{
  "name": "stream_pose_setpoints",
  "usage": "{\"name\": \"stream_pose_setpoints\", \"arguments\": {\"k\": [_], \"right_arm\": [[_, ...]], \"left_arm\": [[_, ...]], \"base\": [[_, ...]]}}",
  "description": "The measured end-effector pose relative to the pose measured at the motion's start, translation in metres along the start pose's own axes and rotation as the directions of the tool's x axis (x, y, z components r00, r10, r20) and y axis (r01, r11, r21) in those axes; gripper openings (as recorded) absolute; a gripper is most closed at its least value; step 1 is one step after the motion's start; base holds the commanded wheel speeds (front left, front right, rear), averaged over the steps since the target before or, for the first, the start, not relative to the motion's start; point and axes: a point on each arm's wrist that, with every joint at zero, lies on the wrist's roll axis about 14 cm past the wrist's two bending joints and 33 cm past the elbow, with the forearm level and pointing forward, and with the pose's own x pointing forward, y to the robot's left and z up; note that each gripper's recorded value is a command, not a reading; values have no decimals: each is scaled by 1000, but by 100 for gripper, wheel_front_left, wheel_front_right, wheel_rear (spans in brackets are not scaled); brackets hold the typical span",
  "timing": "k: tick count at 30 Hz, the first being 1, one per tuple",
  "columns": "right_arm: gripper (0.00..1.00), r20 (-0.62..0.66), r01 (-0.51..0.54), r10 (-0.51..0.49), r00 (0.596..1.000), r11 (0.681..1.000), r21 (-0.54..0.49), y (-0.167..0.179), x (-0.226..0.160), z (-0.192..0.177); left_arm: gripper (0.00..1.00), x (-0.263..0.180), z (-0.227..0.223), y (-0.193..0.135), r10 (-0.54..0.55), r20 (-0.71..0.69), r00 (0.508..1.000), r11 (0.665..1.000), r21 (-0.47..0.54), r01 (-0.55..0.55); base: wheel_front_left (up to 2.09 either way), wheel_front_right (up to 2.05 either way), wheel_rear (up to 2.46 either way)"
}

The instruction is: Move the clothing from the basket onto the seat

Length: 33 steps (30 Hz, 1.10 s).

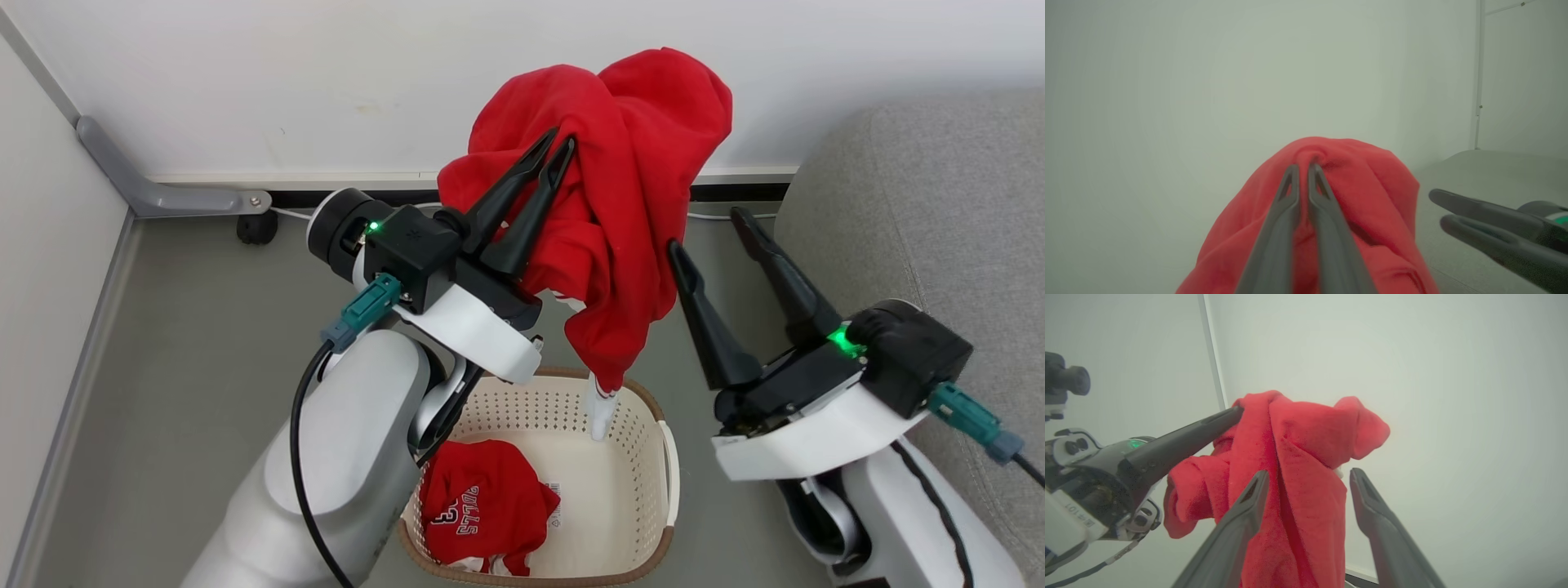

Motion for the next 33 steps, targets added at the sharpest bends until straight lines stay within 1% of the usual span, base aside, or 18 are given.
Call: {"name": "stream_pose_setpoints", "arguments": {"k": [1,4,8,14,18,24,25,26,27,33], "right_arm": [[100,2,-26,26,1000,1000,7,7,1,1],[100,-49,-97,97,994,995,6,24,-4,-13],[100,-139,-136,134,981,991,-3,30,-10,-39],[100,-233,-138,128,964,990,-25,23,-10,-67],[100,-250,-136,118,961,989,-55,20,-1,-74],[100,-257,-146,126,958,988,-57,23,15,-80],[66,-261,-144,125,957,988,-53,23,17,-83],[4,-269,-143,124,955,989,-50,23,18,-85],[0,-271,-138,122,955,990,-41,23,19,-87],[0,-262,-119,108,959,992,-29,18,24,-87]], "left_arm": [[0,1,0,0,-1,1,1000,1000,-2,1],[0,2,2,0,-4,5,1000,1000,-4,4],[0,1,2,-2,-7,3,1000,1000,-7,7],[0,-1,3,-3,-9,3,1000,1000,-8,9],[0,-3,3,-3,-8,2,1000,1000,-12,8],[0,-6,0,-2,-4,-9,1000,1000,-16,4],[0,-7,-1,-1,0,-11,1000,1000,-17,0],[0,-7,-1,0,2,-12,1000,1000,-20,-2],[0,-8,-1,1,4,-14,1000,1000,-20,-4],[0,-10,-7,2,9,-29,1000,1000,-22,-9]], "base": [[0,0,0],[0,0,0],[0,0,0],[0,0,0],[0,0,0],[0,0,0],[0,0,0],[0,0,0],[0,0,0],[0,0,0]]}}
